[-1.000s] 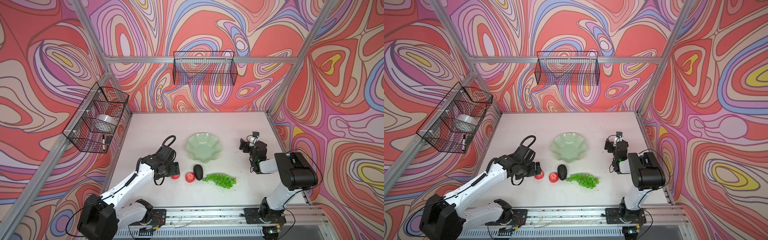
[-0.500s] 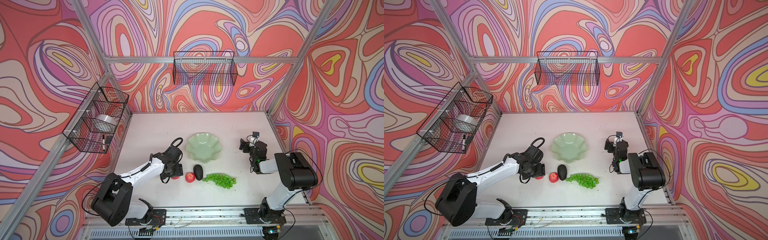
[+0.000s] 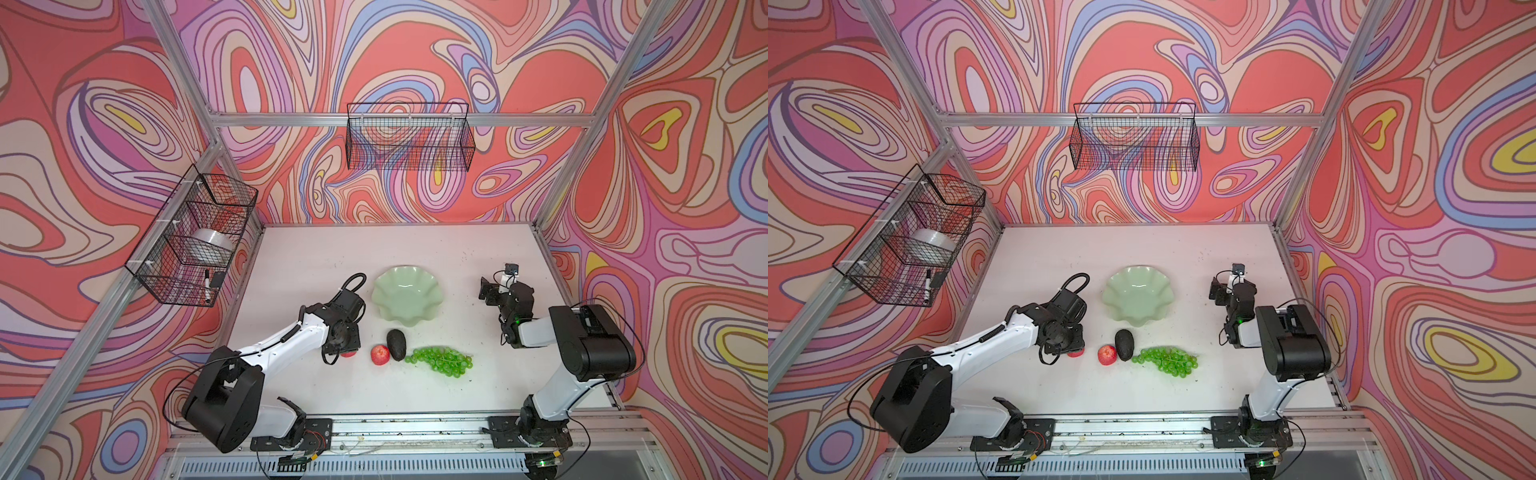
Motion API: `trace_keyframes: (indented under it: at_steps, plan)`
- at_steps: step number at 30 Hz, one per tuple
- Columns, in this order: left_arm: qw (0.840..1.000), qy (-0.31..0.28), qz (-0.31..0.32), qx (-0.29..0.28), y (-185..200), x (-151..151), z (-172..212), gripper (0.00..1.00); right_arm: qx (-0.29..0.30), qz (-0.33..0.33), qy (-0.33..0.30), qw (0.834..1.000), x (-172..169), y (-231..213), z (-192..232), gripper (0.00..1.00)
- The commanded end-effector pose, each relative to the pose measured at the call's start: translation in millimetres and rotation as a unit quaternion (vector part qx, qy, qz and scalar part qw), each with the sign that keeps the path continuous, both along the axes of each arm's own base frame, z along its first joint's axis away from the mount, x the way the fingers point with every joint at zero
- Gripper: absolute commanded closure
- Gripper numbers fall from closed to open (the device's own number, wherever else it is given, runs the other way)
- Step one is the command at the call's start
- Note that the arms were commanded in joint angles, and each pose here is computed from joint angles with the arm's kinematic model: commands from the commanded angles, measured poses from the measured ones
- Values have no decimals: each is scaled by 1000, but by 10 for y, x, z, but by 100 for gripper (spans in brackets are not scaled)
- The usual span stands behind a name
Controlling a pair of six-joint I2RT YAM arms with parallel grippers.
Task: Place and organize the fake fruits in the fruit bowl
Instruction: 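Lift the apple with the left gripper and release it into the green bowl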
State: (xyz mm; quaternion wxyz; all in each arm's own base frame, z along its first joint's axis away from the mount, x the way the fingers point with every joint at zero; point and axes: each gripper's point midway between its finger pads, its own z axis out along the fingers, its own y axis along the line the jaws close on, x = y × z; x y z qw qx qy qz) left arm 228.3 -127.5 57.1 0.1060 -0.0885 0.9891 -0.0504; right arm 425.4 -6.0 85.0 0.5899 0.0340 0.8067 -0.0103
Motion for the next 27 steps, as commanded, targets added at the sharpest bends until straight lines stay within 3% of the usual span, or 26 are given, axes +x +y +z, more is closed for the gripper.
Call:
trace_keyframes:
  at_steps: [1, 6, 12, 19, 27]
  plan:
    - [998, -56, -17, -27, -116, 177, 480, 66, -1, -2, -10, 1000, 37, -20, 75, 2]
    - [989, -119, -59, -71, -507, 688, 1014, 66, -1, -2, -11, 1000, 39, -19, 82, 2]
    - [981, -137, -111, -77, -1049, 1243, 1159, 66, -2, -3, -9, 1000, 31, -23, 68, 2]
    - [983, -109, -147, -30, -1484, 1538, 762, 65, -2, -3, -9, 1000, 31, -24, 68, 2]
    - [987, -89, -136, 16, -1606, 1698, 270, 65, -2, -3, -10, 1000, 34, -24, 72, 2]
